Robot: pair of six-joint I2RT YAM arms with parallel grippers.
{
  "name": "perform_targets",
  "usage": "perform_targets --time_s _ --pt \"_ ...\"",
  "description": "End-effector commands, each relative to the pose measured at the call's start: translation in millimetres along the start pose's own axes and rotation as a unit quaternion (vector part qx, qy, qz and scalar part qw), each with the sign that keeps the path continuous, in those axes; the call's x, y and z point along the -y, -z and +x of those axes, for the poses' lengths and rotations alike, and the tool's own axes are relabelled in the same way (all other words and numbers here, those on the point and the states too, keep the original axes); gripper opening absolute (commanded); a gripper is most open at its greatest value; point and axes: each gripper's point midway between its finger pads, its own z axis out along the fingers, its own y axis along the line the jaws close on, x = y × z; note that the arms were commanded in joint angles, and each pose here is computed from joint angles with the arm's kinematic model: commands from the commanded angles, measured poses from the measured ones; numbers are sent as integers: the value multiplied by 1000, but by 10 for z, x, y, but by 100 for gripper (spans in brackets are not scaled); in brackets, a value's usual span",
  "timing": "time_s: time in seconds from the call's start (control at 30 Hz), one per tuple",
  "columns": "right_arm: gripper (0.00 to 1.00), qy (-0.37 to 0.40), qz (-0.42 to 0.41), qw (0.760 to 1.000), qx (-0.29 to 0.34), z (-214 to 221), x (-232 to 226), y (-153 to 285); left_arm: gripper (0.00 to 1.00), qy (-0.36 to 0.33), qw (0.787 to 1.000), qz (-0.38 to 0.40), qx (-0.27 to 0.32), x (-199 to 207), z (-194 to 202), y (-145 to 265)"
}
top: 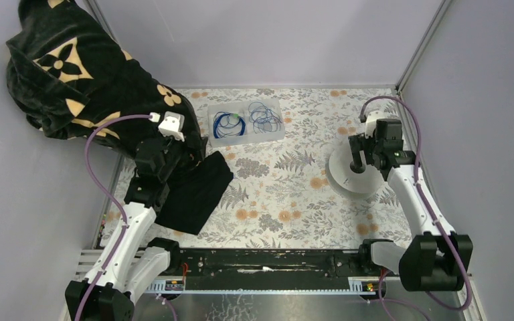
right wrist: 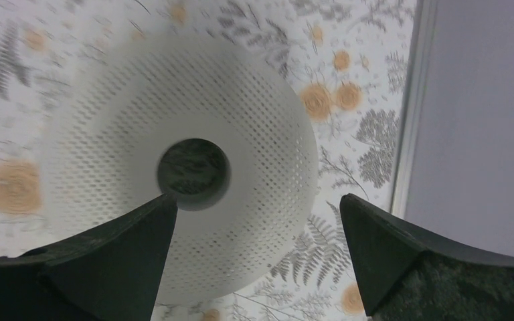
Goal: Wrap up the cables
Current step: Move the cable reel to the center of the board.
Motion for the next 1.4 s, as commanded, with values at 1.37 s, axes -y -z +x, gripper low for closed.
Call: perform_targets --time_s 1.37 --pt "99 247 -251 935 -50 391 -1907 40 100 -47 993 106 -32 279 228 -175"
